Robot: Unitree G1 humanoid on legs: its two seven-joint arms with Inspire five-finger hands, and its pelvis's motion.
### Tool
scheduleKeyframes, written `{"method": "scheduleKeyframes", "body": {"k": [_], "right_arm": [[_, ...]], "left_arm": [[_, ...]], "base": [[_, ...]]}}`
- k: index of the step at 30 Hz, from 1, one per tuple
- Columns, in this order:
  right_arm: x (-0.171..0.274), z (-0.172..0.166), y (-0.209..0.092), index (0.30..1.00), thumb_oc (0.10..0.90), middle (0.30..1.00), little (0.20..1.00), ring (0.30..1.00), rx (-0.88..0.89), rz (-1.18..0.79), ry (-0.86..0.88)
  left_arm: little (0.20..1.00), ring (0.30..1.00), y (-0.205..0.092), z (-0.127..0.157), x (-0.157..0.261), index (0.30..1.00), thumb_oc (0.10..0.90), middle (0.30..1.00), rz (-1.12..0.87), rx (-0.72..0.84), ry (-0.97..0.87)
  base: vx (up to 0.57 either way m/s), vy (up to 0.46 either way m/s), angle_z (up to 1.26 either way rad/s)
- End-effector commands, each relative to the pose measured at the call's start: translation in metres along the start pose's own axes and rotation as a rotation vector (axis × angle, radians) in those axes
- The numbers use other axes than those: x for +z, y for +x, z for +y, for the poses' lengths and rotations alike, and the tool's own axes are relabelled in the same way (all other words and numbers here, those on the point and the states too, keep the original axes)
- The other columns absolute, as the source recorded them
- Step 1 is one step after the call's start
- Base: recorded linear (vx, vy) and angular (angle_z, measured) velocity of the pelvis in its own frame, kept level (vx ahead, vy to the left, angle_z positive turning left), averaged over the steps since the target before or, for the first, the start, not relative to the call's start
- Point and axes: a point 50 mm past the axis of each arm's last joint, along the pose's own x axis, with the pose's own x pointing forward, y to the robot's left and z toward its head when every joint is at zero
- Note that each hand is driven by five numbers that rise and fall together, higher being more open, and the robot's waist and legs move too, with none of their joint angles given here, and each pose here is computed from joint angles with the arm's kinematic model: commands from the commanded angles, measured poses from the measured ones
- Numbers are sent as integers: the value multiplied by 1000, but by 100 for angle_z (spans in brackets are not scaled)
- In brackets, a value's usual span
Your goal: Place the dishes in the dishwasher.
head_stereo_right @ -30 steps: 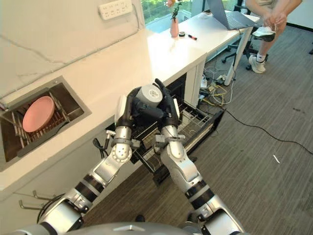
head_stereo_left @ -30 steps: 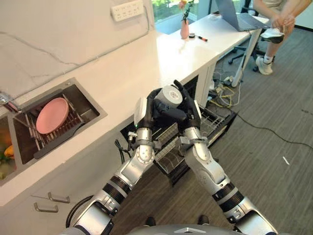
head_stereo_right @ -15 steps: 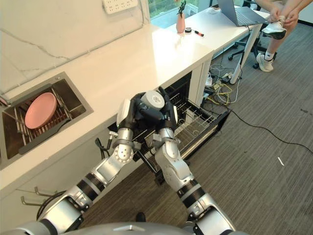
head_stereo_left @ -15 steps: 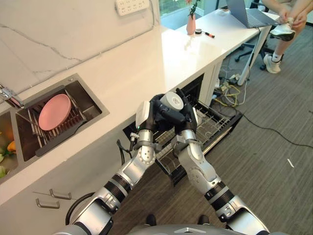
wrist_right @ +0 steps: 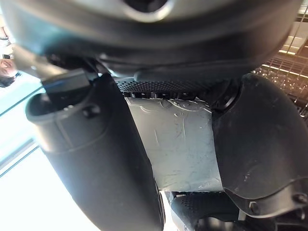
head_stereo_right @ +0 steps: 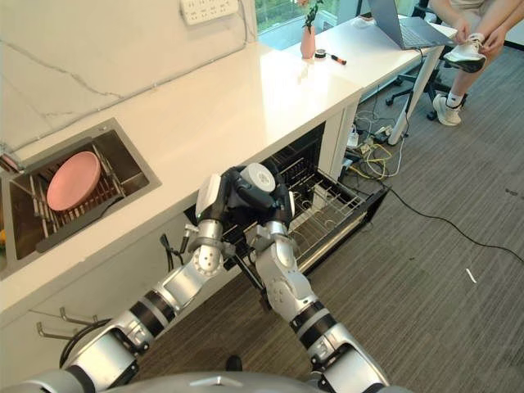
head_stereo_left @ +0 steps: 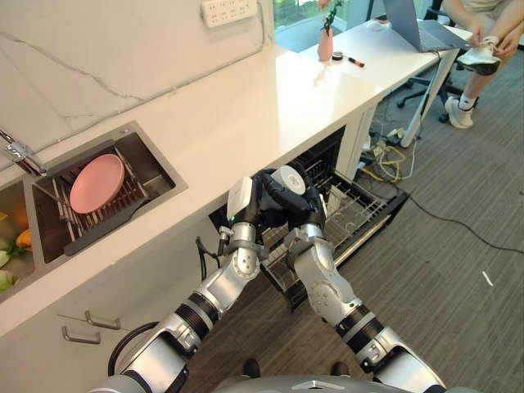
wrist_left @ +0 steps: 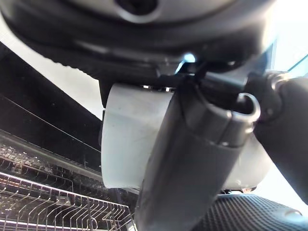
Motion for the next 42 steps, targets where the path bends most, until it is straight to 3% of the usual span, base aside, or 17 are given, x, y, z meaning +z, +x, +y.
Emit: {"method": "scheduleKeyframes", "body": {"k": [1, 15, 24, 25, 26, 27, 35, 42], "right_arm": [[3, 88, -1, 300, 400, 300, 300, 300, 236, 2, 180], [12, 91, 1, 300, 400, 300, 300, 300, 230, -51, 129], [43, 92, 7, 300, 400, 300, 300, 300, 191, -209, 101], [49, 92, 9, 300, 400, 300, 300, 300, 181, -236, 92], [49, 92, 9, 300, 400, 300, 300, 300, 181, -236, 92], [58, 88, 13, 300, 400, 300, 300, 300, 153, -283, 68], [81, 56, 35, 300, 400, 300, 300, 300, -38, -376, -43], [128, 13, 49, 300, 400, 300, 300, 300, -214, -569, -258]], "left_arm": [[300, 300, 37, 9, 113, 300, 400, 300, -461, 50, -120], [300, 300, 35, 8, 116, 300, 400, 300, -478, 34, -133], [300, 300, 34, -1, 121, 300, 400, 300, -488, -23, -135], [434, 434, 34, -2, 122, 434, 489, 434, -492, -35, -130], [434, 434, 34, -2, 122, 434, 489, 434, -492, -35, -130], [900, 900, 34, -7, 121, 900, 800, 900, -483, -73, -123], [900, 900, 30, -21, 110, 900, 800, 900, -458, -244, -28], [900, 900, 19, -1, 99, 900, 800, 900, -494, -332, -21]], "base": [[0, 0, 0], [0, 0, 0], [0, -2, 1], [4, -5, 7], [1, -5, 17], [-5, -4, 11], [-12, 1, 9], [-5, -10, 12]]}}
